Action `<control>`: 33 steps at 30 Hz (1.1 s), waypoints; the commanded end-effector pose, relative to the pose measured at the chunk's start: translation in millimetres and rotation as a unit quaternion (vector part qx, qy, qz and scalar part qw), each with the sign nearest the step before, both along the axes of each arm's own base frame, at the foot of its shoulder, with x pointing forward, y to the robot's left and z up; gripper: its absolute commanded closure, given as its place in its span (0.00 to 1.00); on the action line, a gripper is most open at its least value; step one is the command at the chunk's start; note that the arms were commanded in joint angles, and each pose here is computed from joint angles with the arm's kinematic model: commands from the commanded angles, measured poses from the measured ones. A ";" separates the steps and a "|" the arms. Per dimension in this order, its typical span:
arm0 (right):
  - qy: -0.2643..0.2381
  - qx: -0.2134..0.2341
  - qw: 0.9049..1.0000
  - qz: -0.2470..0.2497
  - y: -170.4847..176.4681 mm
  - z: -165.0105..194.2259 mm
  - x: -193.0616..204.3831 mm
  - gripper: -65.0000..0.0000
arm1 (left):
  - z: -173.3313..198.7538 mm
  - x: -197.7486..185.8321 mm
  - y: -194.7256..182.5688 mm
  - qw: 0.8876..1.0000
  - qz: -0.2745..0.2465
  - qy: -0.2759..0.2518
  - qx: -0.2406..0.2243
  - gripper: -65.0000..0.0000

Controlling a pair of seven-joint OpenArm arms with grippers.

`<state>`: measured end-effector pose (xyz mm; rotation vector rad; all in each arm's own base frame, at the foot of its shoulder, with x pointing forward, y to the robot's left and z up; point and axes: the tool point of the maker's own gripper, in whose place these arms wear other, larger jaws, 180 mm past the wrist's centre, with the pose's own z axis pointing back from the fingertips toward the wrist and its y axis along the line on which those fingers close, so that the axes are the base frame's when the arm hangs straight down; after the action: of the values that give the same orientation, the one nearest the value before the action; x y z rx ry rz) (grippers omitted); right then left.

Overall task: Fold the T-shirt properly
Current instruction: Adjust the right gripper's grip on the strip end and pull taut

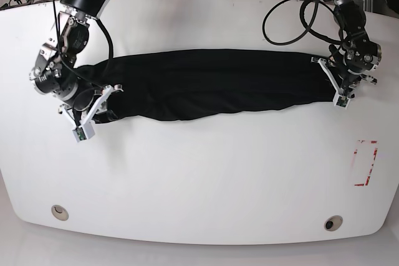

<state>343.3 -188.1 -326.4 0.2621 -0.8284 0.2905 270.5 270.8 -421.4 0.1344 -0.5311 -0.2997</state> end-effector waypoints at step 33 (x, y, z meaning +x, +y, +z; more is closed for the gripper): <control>0.029 0.051 0.990 -0.126 -109.8 -104.2 8.7 0.77 | -25.1 -32.3 0.2 0.997 -0.004 0.078 0.011 0.81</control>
<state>360.2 -269.7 -423.6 0.3640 -0.8844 -0.0012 273.5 262.8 -421.2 0.0986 -0.5599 -0.2992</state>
